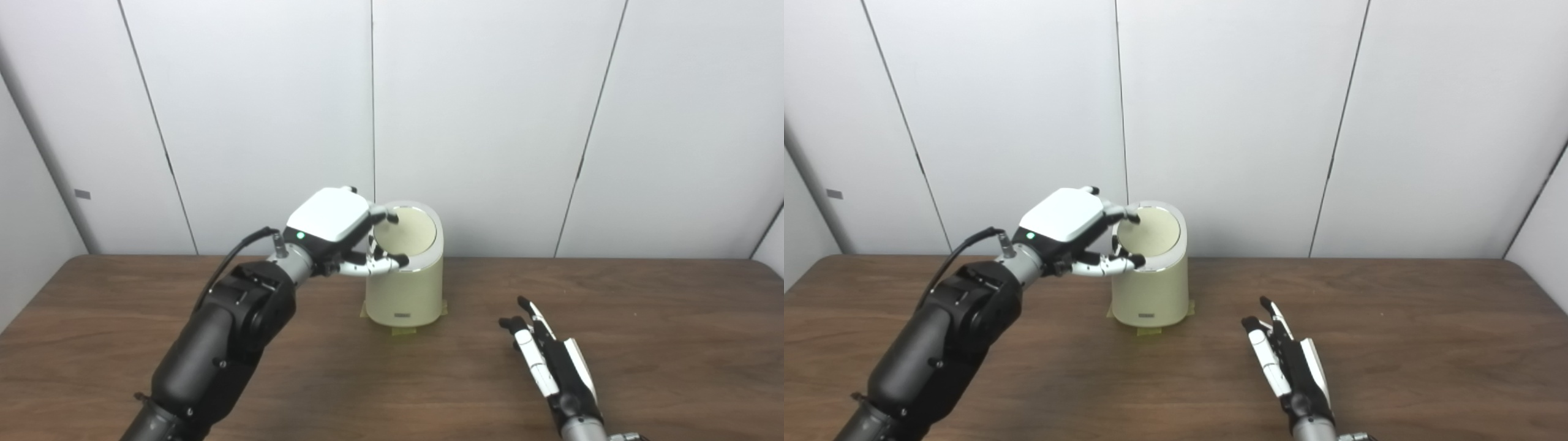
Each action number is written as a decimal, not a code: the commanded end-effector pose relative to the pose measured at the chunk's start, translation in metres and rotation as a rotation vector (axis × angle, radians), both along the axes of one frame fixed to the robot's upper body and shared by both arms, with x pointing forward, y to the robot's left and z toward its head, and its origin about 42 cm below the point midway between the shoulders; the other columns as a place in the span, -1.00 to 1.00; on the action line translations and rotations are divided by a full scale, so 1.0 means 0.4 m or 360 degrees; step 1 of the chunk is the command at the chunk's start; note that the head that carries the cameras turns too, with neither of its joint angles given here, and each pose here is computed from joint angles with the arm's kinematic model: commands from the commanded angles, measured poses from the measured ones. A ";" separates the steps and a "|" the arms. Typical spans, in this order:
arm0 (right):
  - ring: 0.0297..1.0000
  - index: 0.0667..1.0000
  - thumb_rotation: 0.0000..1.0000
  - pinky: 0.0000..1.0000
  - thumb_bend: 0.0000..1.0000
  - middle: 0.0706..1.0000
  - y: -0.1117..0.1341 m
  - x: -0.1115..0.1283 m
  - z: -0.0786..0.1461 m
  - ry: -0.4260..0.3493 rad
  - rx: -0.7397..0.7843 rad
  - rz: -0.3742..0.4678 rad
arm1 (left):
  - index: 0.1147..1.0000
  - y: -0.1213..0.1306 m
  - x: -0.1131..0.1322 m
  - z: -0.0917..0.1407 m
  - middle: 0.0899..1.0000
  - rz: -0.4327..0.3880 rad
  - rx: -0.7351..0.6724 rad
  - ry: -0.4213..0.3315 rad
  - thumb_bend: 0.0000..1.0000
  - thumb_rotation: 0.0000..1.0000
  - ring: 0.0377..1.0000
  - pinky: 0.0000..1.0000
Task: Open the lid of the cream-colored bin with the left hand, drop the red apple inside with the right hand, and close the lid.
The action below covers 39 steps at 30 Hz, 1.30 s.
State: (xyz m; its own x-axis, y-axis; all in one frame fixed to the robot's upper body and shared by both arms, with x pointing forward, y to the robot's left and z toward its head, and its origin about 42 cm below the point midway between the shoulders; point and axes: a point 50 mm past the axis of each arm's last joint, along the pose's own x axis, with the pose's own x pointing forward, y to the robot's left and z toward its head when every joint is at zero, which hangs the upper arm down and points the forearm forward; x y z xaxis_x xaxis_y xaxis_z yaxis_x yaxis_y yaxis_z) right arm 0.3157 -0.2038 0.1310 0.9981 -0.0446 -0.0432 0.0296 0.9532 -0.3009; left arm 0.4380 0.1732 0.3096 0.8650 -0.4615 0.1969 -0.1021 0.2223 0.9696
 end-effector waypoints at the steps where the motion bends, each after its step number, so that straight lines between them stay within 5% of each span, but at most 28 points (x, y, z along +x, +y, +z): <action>1: 0.72 0.87 1.00 0.97 -0.02 0.58 -0.001 0.013 0.014 0.0001 -0.0002 0.0001 | 0.75 0.000 -0.002 0.073 0.75 -0.0033 -0.0254 -0.0178 -0.08 0.38 0.76 0.69; 5: 0.73 0.87 1.00 1.00 -0.02 0.59 0.001 0.011 0.017 -0.0007 -0.0018 0.0005 | 0.86 0.031 -0.018 0.080 0.86 -0.0003 -0.0476 -0.0206 -0.14 0.55 0.87 0.68; 9: 0.73 0.87 1.00 1.00 0.01 0.60 0.001 0.011 0.026 -0.0023 -0.0005 -0.0010 | 0.90 0.063 -0.052 0.075 0.91 0.0018 -0.0817 -0.0114 -0.19 0.59 0.90 0.73; 13: 0.77 0.88 1.00 0.93 0.00 0.62 -0.002 0.008 0.038 -0.0054 0.0009 -0.0022 | 0.88 0.104 -0.101 0.039 0.87 0.0074 -0.1073 0.0039 -0.17 0.81 0.87 0.79; 15: 0.75 0.90 1.00 0.75 0.03 0.65 -0.004 0.004 0.041 -0.0080 0.0030 -0.0021 | 0.90 0.130 -0.126 0.015 0.86 0.0128 -0.1133 0.0101 -0.20 0.81 0.87 0.81; 21: 0.81 0.94 1.00 0.73 0.04 0.75 -0.010 -0.003 0.052 -0.0162 0.0137 0.0012 | 0.99 0.183 -0.182 -0.073 0.96 0.0186 -0.1521 0.0382 -0.16 0.80 0.95 0.98; 26: 0.89 1.00 1.00 0.86 0.06 0.87 -0.022 -0.010 0.063 -0.0208 0.0274 0.0041 | 1.00 0.200 -0.239 -0.158 1.00 0.0177 -0.1649 0.0529 -0.10 0.98 1.00 1.00; 39: 0.94 1.00 1.00 0.89 0.14 0.92 -0.046 -0.021 0.067 -0.0222 0.0318 0.0009 | 1.00 0.205 -0.347 -0.314 1.00 0.0306 -0.1927 0.0702 -0.23 1.00 1.00 1.00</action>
